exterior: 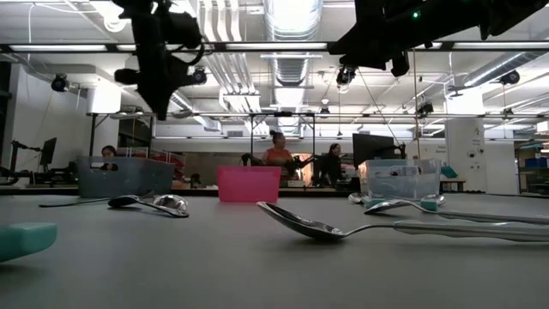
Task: Sort silverware by color (type)
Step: Put the blue patterned spoon into the black bin
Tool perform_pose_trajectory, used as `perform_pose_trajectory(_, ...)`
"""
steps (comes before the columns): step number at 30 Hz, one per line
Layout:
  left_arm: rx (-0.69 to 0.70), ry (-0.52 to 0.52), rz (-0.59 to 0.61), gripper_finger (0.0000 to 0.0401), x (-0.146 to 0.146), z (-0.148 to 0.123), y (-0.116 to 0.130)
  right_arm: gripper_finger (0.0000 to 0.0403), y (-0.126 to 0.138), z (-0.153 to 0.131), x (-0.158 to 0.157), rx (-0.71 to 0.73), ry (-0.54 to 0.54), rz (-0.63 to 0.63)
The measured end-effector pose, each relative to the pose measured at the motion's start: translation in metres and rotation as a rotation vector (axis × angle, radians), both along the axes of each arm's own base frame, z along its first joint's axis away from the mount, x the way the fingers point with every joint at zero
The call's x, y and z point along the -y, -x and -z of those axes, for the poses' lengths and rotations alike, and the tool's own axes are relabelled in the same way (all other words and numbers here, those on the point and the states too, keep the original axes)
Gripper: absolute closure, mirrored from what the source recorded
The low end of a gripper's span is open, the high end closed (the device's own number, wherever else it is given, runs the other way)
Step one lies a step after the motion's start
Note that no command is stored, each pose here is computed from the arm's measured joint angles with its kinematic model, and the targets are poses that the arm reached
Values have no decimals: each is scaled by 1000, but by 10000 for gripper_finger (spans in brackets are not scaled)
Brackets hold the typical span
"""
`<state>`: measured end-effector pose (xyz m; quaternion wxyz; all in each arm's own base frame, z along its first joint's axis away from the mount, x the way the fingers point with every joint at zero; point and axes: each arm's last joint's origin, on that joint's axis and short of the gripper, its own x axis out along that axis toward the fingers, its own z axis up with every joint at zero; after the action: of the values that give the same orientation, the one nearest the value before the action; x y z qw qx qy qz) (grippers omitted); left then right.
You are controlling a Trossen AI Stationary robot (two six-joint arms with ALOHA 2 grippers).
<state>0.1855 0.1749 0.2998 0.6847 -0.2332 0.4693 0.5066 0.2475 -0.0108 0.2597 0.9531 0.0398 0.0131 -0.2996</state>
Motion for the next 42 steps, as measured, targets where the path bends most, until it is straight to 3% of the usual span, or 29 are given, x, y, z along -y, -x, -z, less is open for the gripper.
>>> perform_pose_trajectory(8,21,107,-21,393,-26,6,26,218,0,0,0,0,0,0)
perform_pose_trajectory(19,-41,164,-36,393,-31,9,43,218,0,0,0,-4,1,-1)
perform_pose_trajectory(42,-217,409,-52,391,-54,64,31,219,0,1,0,-19,10,-2)
